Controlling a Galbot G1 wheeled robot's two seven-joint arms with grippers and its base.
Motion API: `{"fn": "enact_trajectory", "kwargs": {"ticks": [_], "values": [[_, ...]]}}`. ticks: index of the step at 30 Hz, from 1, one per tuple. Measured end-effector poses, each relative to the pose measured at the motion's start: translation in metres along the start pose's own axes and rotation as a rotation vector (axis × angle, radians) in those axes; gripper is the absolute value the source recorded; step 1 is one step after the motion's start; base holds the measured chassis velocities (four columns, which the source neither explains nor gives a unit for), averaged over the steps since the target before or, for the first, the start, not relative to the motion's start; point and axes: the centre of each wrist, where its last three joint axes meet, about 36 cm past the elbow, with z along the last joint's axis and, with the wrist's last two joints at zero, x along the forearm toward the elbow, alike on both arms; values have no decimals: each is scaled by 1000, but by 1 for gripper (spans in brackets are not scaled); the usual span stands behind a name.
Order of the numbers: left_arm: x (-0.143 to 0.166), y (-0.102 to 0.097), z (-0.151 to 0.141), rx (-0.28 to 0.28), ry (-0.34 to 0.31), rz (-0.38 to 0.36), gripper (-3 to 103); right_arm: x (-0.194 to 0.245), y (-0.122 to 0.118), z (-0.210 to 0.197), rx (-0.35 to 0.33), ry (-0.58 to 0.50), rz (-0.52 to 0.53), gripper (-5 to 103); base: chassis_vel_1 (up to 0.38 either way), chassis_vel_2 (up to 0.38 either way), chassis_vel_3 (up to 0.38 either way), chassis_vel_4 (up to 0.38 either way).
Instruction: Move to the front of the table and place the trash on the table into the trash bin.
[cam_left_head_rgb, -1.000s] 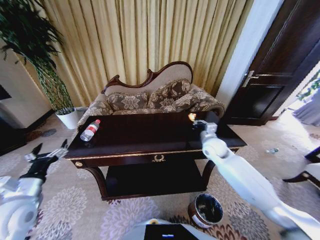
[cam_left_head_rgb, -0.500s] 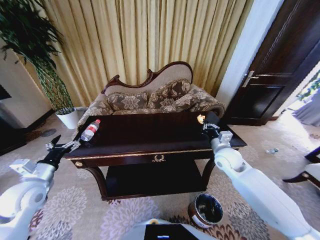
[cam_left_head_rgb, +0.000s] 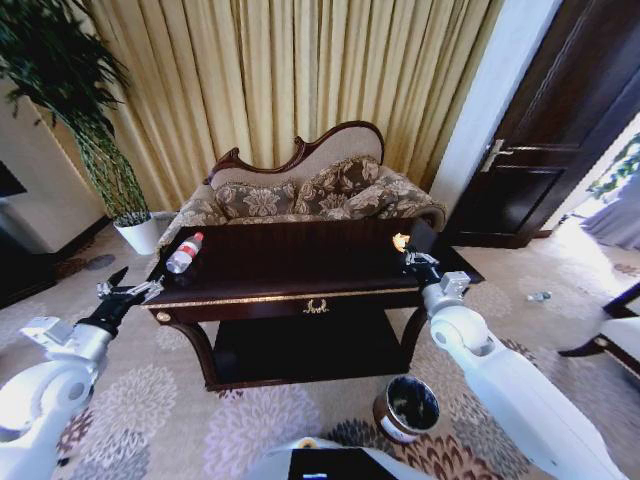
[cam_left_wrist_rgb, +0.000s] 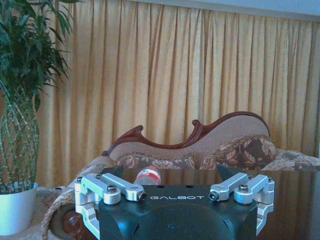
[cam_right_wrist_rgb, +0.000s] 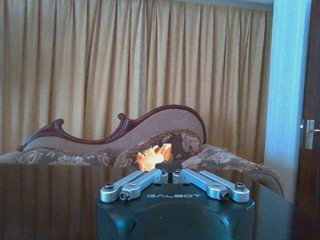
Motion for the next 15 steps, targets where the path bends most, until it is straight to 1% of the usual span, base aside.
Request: {"fn": "enact_trajectory", "kwargs": {"ticks": [4,11,12,14,15], "values": [[0,-1,2,-1,2,0,100,2,2,4,10,8,-5,0,279,-282,-269,282],[-1,-4,3,-2,-1,0,100,1,7,14,25,12,-10,0,318,-314,-317,306],[0,-4,3,-3,-1,-1,100,2,8,18,26,20,-9,0,234,-290,-270,311],[1,-5,4,-1,1,-4,100,4,9,36,36,77,-3,0,139,-231,-168,240],[1,-5,4,-1,1,-4,100,4,9,36,36,77,-3,0,139,-231,-127,183]]}}
